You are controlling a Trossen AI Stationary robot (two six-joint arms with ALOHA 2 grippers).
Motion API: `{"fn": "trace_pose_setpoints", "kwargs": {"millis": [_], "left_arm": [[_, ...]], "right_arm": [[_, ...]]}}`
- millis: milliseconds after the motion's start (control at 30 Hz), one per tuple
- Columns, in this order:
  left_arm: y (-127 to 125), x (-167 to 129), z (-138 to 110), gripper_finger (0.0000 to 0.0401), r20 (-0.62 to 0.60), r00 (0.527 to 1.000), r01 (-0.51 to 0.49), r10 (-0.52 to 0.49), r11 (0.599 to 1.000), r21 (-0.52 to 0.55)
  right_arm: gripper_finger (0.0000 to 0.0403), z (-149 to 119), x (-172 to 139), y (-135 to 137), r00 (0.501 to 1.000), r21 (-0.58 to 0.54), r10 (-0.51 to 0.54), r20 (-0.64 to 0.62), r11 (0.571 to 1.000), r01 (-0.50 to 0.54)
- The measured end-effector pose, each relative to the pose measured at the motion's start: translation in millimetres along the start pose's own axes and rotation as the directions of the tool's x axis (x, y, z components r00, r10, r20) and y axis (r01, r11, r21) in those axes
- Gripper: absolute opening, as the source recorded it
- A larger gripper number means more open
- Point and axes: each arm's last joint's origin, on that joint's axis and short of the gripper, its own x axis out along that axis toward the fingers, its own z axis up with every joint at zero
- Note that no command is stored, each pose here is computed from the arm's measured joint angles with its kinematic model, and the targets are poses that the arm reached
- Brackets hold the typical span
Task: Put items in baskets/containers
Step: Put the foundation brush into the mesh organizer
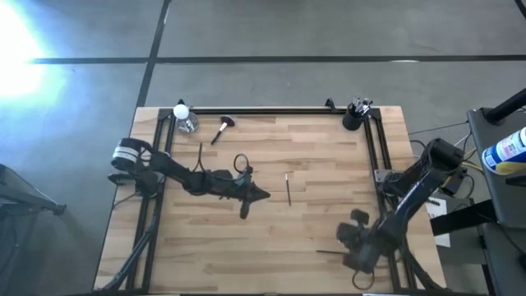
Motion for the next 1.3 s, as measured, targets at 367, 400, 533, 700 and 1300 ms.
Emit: {"fn": "trace_pose_setpoints", "kwargs": {"millis": [367, 400, 533, 700, 1300], "left_arm": [[-7, 1, 1, 0.0, 0.004, 1.0, 0.003, -0.003, 1.0, -0.011], [-7, 1, 1, 0.0, 0.002, 1.0, 0.003, -0.003, 1.0, -0.014], [-9, 1, 0, 0.0, -0.004, 1.0, 0.006, -0.006, 1.0, -0.015], [-9, 1, -2, 0.0, -0.019, 1.0, 0.004, -0.005, 1.0, -0.025], [-12, 7, -11, 0.0065, -0.245, 0.966, 0.001, -0.087, 0.944, -0.331]], "right_arm": [[0.0104, -29, 10, 34, 0.986, -0.024, -0.013, -0.167, 1.0, 0.009], [0.0108, -31, 12, 34, 0.983, -0.03, -0.018, -0.185, 0.999, 0.013], [0.0117, -35, 18, 35, 0.977, -0.059, -0.051, -0.207, 0.997, 0.04], [0.0106, -38, 25, 33, 0.974, -0.068, -0.069, -0.218, 0.996, 0.055], [0.0008, -9, 8, 37, 0.947, -0.316, -0.157, -0.28, 0.947, 0.063]]}}
